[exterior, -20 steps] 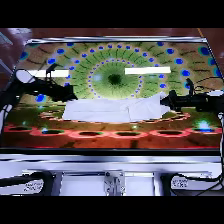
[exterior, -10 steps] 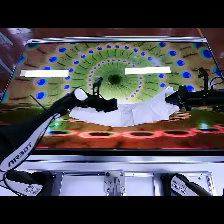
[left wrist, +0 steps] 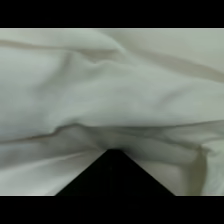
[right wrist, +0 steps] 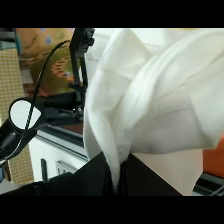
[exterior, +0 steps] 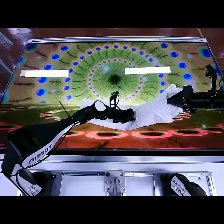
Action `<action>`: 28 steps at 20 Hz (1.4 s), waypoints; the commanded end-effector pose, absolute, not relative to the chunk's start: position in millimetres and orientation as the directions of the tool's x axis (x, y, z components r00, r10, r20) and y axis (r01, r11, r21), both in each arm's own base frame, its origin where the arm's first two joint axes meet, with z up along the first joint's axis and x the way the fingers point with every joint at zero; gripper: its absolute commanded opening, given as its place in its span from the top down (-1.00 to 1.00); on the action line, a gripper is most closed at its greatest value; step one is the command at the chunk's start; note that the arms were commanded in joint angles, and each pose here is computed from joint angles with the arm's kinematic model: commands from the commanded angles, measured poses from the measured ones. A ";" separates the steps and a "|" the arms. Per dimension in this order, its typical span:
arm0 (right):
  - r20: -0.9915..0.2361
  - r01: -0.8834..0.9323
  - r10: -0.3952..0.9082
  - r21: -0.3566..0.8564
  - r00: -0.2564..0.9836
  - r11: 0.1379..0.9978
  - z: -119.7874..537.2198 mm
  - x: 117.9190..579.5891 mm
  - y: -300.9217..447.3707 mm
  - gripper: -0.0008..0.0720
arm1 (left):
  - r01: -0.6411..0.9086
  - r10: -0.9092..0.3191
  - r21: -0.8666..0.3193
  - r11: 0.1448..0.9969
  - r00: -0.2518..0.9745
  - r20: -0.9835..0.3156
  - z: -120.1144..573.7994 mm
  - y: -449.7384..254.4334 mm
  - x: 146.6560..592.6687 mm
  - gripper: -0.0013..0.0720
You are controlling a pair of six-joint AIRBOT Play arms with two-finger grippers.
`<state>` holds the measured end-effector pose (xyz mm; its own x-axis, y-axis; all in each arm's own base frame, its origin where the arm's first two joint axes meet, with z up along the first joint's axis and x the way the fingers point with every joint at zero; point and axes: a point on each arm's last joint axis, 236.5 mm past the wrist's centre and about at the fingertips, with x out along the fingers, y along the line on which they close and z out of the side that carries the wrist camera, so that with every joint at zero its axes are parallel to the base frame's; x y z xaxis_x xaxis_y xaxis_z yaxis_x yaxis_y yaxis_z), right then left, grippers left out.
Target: Fold the shirts.
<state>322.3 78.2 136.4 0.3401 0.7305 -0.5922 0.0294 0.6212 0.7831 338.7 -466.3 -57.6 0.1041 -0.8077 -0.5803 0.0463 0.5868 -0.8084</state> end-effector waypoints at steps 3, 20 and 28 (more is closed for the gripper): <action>-0.590 0.009 0.738 0.783 0.329 0.622 140.0 321.4 93.4 0.81 | 0.146 -0.832 -0.824 0.548 0.194 -0.520 -13.6 -437.8 382.8 0.87; -0.503 -0.051 0.848 0.855 0.167 0.517 -16.9 365.4 376.2 0.81 | 0.317 -0.625 -0.603 0.732 0.666 -0.407 251.9 -116.6 405.2 0.86; -0.184 -0.064 0.953 0.977 0.242 0.205 56.5 426.4 429.0 -0.49 | 0.352 -0.666 -0.598 0.721 0.590 -0.456 237.5 -139.3 386.2 0.86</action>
